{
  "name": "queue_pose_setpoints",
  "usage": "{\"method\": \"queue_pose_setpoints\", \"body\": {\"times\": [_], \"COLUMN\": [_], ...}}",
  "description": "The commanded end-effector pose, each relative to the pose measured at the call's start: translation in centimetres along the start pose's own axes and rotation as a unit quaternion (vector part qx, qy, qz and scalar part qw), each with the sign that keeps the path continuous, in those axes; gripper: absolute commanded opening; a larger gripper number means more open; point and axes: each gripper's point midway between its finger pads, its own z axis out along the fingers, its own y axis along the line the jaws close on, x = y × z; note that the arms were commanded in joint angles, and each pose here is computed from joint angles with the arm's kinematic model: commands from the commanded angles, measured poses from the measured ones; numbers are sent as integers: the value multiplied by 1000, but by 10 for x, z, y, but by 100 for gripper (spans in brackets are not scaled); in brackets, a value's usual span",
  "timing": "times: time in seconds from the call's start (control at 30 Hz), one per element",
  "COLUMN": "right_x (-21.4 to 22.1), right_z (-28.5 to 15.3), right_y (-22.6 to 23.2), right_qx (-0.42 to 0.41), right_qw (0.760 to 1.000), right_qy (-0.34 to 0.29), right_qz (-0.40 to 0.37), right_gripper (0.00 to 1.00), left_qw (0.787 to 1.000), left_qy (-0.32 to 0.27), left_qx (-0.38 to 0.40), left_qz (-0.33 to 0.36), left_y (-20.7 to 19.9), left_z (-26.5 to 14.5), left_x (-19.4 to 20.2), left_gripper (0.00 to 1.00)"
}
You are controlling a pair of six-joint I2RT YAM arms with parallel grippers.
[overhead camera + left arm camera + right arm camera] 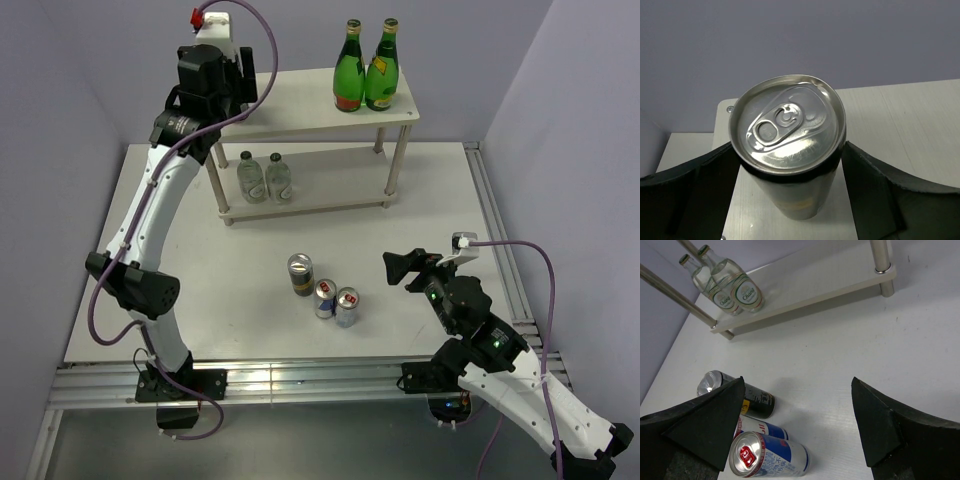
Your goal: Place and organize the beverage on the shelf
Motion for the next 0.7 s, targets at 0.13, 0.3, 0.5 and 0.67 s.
{"method": "queue_pose_setpoints", "body": {"times": [0.13, 0.3, 0.5, 0.67], "right_x": [-4, -4, -5, -4], "right_z": [1, 1, 0, 0], "right_y": [3, 3, 2, 3], "right_qx": [-6, -6, -4, -8], "right_qw": [1000, 1000, 1000, 1000], "right_qy": [-11, -12, -14, -13], "right_qz": [3, 4, 4, 3], "right_gripper": [93, 93, 93, 93], "left_qw": [998, 998, 999, 997], "left_qy": [-55, -56, -35, 9], "left_qx": [-4, -19, -13, 51], "left_qz": [-23, -23, -14, -57], "left_y": [14, 18, -16, -25], "left_z": [-31, -61, -141, -201], "left_x": [-45, -48, 0, 69], "left_gripper": [99, 99, 99, 99]}}
